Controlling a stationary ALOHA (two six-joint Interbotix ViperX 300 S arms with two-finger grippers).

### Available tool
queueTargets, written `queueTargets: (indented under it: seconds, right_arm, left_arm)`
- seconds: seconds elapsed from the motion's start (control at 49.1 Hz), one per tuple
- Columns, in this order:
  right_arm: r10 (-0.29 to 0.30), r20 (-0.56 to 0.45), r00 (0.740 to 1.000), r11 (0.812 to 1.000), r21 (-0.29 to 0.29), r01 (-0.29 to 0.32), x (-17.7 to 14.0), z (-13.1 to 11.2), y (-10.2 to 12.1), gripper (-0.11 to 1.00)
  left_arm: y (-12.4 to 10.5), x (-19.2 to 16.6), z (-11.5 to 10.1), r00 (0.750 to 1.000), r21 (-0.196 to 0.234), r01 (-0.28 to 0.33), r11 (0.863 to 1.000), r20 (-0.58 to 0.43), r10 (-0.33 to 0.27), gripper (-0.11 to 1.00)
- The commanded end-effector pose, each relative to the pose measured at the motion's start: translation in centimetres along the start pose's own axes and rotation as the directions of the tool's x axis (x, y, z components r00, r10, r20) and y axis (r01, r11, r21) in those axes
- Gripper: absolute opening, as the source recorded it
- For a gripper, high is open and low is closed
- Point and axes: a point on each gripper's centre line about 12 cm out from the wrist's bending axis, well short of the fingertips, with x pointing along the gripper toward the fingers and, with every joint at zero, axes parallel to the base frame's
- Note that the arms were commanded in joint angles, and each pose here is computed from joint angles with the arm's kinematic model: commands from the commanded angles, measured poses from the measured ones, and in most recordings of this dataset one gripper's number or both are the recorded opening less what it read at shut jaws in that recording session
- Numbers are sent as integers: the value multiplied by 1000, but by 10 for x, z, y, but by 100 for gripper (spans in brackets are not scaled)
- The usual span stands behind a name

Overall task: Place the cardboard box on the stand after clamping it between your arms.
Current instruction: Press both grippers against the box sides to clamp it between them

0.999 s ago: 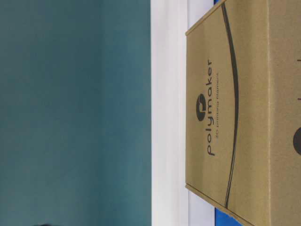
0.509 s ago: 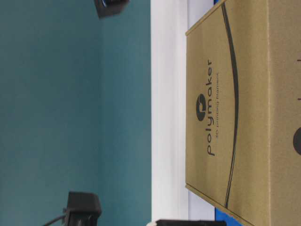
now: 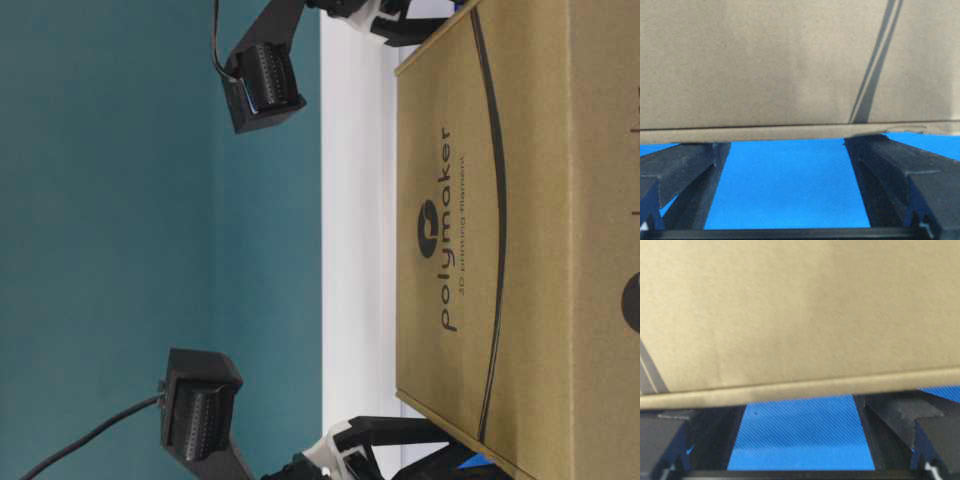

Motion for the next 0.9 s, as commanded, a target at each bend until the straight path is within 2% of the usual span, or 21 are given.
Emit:
queueTargets:
  seconds: [0.0, 0.265, 0.509, 0.713, 0.876]
  right_arm:
    - [0, 54, 999, 1000, -9, 1, -6, 13, 1, 99]
    - [-3, 110, 994, 1000, -21, 5, -7, 20, 0, 99]
    - [-7, 119, 993, 1000, -23, 10, -8, 21, -2, 99]
    - [-9, 159, 987, 999, -41, 16, -25, 32, -4, 98]
    - [-7, 191, 982, 999, -36, 14, -63, 52, -4, 99]
  left_arm:
    - [1, -1, 8, 1000, 5, -3, 1000, 23, 3, 88]
    - [1, -1, 8, 1000, 4, -4, 1000, 24, 4, 88]
    - [2, -3, 16, 999, -7, -5, 1000, 43, 5, 88]
    - [5, -20, 43, 995, -6, -12, 1000, 97, 13, 88]
    - [9, -51, 70, 993, -8, -21, 1000, 113, 22, 88]
